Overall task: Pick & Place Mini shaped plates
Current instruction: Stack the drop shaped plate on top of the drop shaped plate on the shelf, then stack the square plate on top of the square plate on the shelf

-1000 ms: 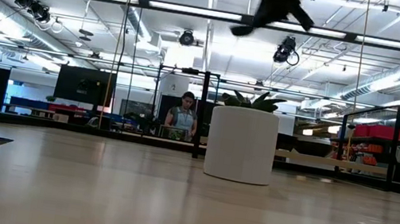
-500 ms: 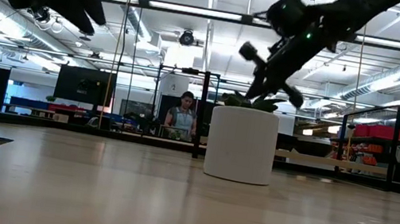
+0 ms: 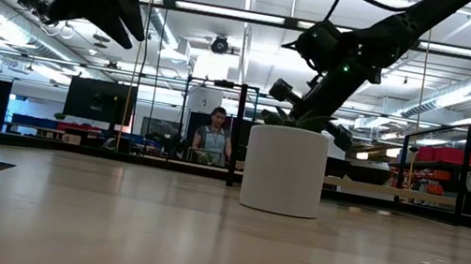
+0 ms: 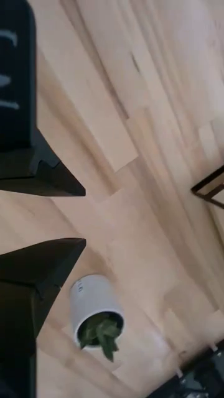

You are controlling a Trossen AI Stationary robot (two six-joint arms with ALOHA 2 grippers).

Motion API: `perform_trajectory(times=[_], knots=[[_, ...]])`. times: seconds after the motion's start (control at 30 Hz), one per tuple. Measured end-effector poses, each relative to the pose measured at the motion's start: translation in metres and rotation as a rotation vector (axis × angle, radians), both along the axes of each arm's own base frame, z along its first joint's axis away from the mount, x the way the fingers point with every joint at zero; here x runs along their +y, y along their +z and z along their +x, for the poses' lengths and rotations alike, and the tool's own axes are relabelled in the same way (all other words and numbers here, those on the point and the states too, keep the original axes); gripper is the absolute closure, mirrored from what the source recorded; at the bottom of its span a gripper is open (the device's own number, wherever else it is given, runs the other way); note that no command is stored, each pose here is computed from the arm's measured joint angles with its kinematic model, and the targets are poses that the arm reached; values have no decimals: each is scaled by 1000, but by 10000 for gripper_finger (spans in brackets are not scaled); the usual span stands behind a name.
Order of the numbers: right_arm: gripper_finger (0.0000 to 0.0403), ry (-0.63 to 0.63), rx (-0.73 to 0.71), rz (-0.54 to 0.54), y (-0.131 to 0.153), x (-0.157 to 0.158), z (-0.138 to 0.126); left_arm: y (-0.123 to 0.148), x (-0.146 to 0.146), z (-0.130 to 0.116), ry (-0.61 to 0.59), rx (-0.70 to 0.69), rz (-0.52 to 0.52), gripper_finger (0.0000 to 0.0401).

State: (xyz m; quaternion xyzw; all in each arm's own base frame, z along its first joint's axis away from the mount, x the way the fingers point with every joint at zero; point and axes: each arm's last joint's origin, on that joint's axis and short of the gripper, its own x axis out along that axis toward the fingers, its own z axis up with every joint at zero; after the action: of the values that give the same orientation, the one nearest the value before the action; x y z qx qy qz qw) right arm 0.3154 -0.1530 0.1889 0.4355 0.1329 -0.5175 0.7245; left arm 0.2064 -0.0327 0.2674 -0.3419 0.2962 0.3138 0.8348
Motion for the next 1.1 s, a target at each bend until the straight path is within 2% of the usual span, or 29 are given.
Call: perform_trajectory(times=[0.17, 0.5, 0.67, 0.9, 1.1], knots=[[392, -17, 11, -11, -2, -2, -1, 0, 6, 1, 0, 11, -11, 277], [341, 14, -8, -6, 0, -5, 0, 0, 10, 2, 13, 13, -19, 277], [319, 259, -21, -16, 6, -20, -2, 0, 10, 2, 12, 3, -21, 277], [328, 368, -41, 9, 14, -32, -14, 1, 10, 4, 13, -18, -25, 277], [356, 494, -68, -79, 31, -19, -9, 2, 10, 4, 11, -19, -28, 277]])
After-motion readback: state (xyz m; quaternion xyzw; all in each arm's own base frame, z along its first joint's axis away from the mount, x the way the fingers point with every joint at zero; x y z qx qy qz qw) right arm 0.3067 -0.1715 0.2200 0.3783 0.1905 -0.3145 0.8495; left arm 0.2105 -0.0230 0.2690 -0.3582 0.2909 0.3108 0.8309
